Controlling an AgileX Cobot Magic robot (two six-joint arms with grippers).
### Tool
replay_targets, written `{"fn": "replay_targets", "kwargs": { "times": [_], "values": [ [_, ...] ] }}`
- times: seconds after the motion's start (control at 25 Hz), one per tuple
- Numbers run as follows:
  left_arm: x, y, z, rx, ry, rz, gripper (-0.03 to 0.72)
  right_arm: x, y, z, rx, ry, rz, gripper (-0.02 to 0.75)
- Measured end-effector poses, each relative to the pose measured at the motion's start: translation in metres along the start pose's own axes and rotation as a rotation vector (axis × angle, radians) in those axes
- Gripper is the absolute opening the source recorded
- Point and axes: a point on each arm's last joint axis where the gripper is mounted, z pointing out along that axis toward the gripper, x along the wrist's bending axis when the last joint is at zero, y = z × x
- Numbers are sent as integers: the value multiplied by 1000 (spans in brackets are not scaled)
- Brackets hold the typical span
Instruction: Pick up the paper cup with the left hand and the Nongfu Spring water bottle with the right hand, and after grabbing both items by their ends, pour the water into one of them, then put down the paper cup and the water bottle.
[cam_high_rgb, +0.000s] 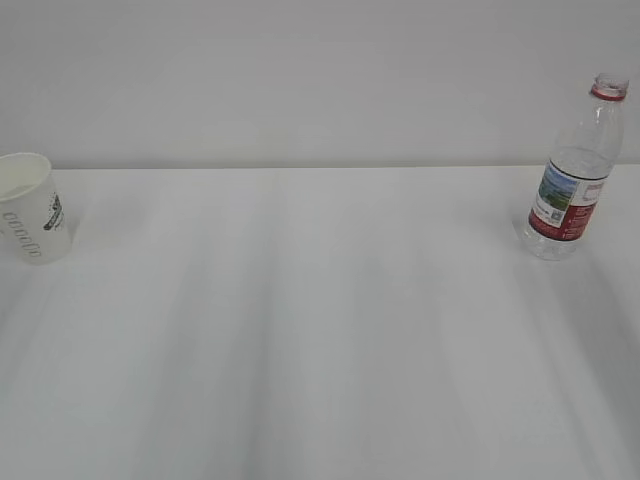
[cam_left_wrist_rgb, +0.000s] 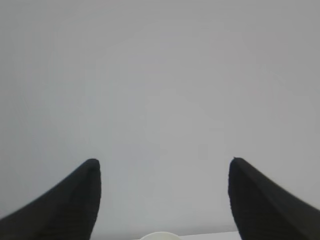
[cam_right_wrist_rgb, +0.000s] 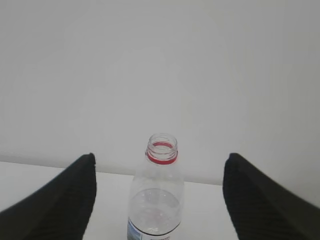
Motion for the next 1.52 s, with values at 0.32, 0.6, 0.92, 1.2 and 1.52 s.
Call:
{"fn": "replay_targets", "kwargs": {
  "times": [0.32,0.6,0.92,1.2,1.52],
  "values": [
    [1,13,-28,24,49,-31,576,-3,20,-36,-5,-21,-18,593],
    [1,17,-42,41,75,-66,576,-4,29,-63,8,-40,-25,591],
    [4,27,-55,95,121,-83,575,-6,33,-90,30,-60,-25,590],
    [7,52,-74,134,180,-94,575,-6,31,-108,76,-72,-15,590],
    [9,56,-92,270,237,-130,571,-6,28,-123,125,-79,6,590]
  ]
}}
